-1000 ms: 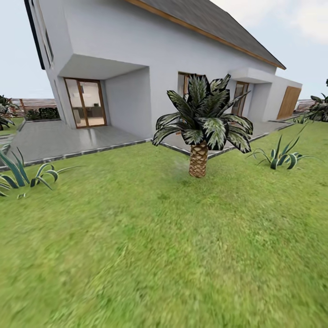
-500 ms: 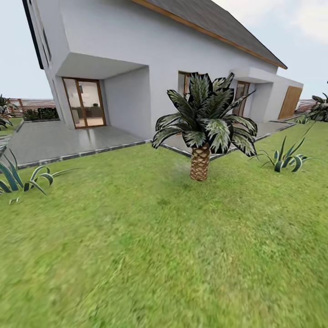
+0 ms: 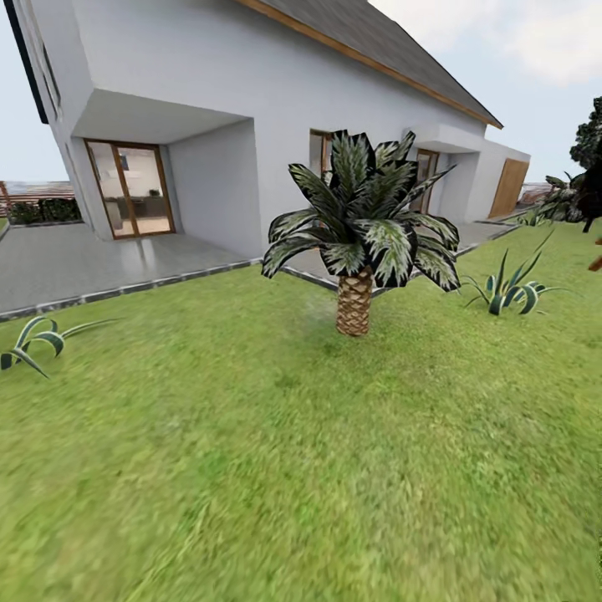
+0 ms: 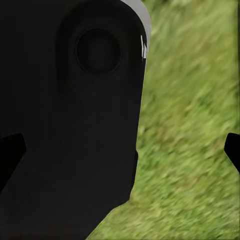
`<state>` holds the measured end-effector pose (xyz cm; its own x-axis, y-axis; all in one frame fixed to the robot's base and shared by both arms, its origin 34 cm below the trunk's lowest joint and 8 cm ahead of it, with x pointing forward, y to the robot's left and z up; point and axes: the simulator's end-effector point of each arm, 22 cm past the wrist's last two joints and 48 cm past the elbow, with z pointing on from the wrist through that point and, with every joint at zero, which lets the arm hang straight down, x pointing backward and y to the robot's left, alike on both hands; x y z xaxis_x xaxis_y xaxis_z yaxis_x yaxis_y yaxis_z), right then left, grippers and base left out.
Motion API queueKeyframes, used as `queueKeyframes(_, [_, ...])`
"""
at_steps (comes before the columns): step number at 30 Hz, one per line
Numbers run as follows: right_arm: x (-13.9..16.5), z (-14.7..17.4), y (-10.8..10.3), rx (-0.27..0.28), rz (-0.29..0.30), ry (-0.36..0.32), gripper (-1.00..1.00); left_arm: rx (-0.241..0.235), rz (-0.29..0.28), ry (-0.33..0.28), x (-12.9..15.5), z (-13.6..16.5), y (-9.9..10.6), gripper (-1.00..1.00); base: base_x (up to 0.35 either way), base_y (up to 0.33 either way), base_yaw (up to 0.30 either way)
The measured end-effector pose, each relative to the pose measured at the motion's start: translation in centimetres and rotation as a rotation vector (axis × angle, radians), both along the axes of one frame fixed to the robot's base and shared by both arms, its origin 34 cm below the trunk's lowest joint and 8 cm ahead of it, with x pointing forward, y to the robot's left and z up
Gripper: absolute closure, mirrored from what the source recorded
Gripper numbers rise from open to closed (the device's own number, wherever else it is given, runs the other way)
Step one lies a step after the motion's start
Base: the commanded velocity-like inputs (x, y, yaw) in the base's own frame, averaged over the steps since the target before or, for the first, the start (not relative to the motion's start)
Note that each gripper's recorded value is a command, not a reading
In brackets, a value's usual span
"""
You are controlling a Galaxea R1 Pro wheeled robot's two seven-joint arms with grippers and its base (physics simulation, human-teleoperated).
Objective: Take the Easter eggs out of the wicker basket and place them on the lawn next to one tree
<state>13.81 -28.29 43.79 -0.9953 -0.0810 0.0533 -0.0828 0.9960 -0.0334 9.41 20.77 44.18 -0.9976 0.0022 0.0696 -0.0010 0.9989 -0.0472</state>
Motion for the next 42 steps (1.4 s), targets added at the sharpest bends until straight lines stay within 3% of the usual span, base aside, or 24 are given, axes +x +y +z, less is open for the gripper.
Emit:
queueKeyframes(27, [-0.03,0.00,-0.02,-0.001,-0.001,0.001,-1.00,0.000,0.000,0.000,0.01,0.00,0.00,-1.00,0.333,-0.001,-0.242])
queueKeyframes(42, [-0.04,0.00,-0.02,0.000,0.000,0.001,-1.00,0.000,-0.001,0.000,0.02,0.00,0.00,-1.00,0.333,-0.101,-0.299])
